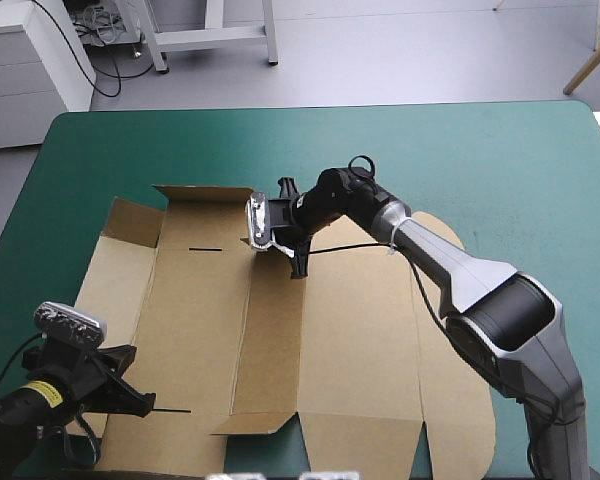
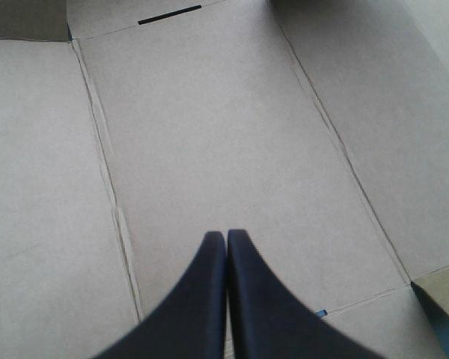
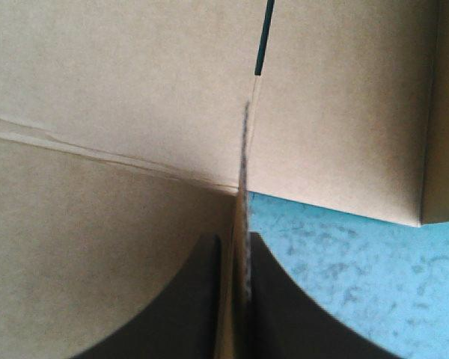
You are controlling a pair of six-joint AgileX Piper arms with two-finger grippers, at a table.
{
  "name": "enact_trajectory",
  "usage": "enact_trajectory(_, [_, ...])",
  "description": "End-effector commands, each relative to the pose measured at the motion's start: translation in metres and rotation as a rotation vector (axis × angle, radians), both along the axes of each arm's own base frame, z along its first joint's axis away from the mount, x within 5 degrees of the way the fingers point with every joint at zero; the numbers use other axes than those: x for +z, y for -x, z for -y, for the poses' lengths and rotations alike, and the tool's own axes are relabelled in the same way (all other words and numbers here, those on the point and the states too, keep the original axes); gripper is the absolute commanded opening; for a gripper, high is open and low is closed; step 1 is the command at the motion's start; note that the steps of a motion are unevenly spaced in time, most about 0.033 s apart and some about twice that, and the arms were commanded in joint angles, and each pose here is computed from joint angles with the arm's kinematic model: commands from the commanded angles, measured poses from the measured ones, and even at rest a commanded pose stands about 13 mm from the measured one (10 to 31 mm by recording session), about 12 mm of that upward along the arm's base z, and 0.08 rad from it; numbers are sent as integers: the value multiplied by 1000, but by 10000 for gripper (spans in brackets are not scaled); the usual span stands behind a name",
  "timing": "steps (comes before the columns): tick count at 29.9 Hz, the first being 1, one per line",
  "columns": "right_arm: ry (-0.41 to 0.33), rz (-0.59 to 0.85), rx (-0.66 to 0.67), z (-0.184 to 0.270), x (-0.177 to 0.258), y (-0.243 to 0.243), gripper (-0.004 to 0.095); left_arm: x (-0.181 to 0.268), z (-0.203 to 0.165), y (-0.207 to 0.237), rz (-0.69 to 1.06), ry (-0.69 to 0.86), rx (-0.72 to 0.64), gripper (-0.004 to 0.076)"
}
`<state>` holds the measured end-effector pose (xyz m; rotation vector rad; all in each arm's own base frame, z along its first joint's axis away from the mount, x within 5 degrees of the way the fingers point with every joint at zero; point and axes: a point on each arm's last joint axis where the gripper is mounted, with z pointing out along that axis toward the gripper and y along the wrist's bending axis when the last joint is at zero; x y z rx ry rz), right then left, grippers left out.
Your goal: Fold the box
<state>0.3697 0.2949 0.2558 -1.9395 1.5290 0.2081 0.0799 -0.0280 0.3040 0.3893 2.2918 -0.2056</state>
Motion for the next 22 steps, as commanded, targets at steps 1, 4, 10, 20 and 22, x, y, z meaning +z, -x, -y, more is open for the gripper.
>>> enact_trajectory(1, [-88,49,-27,0,38,6,257,14,2,-3,75,36,0,-10])
enact_trajectory(4, [-79,50,-41,1,39,6,404,14,2,-3,75,36,0,-10])
enact_trajectory(10, [-31,84,-207,22,61,5,444,14,2,-3,75,36,0,-10])
enact_trajectory(20, [20,-64,-674,122,103,-3,303,14,1,-3,77,20,2,-10])
enact_trajectory(22, [40,-121,-742,144,108,-1,297,14,1,-3,78,16,3,-10])
